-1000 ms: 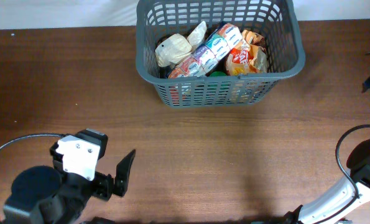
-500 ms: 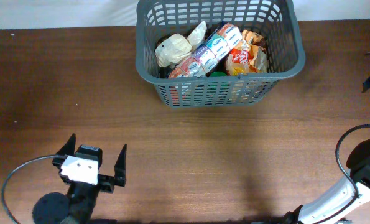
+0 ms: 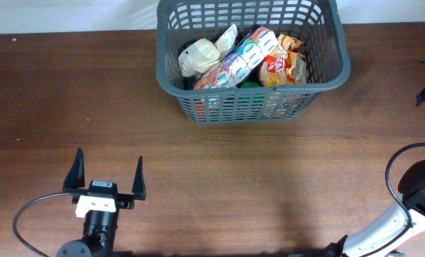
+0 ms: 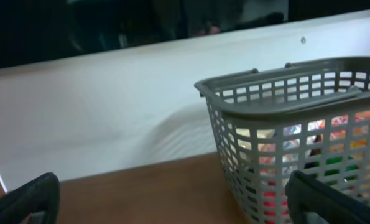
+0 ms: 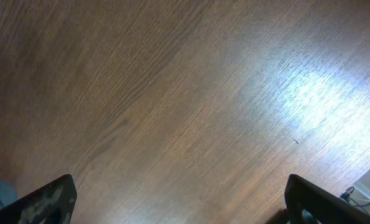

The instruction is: Pack container

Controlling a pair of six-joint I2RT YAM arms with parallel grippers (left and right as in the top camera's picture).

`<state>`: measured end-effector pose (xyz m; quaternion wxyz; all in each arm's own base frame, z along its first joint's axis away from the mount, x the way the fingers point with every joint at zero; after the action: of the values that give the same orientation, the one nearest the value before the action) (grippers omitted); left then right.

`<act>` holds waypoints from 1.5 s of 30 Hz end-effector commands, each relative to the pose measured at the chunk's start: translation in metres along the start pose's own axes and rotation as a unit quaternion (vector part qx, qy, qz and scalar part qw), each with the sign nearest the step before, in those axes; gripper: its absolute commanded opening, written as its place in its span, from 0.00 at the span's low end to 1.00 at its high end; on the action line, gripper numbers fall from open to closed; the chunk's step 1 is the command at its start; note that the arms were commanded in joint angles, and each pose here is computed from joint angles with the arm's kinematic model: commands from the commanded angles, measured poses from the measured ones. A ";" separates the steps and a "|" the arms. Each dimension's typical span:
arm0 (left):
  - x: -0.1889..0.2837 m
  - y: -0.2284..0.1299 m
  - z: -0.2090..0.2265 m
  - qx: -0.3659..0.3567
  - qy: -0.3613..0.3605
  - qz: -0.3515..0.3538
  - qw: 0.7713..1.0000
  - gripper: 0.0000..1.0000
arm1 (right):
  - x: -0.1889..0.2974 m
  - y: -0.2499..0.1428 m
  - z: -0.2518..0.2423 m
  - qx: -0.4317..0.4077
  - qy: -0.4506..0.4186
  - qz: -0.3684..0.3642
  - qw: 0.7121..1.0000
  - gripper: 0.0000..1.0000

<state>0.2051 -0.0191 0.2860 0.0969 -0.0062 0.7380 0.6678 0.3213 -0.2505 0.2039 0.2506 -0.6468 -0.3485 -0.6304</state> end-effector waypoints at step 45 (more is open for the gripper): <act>-0.009 -0.127 0.019 -0.007 0.018 0.112 0.993 0.99 | 0.000 -0.001 -0.001 -0.006 -0.001 0.000 1.000 0.99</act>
<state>0.2341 -0.0180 0.1645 0.0144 0.0687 0.7374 0.6718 0.3213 -0.2505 0.2039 0.2505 -0.6469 -0.3484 -0.6304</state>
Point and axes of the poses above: each gripper's point midway between its finger pads, its own x axis back along the fingers, its own z axis along the line the jaws close on, y = z × x, the point moved 1 cm from there along x, back along the fingers, and after that the axes turned 13 degrees about x, right-handed, at the moved point
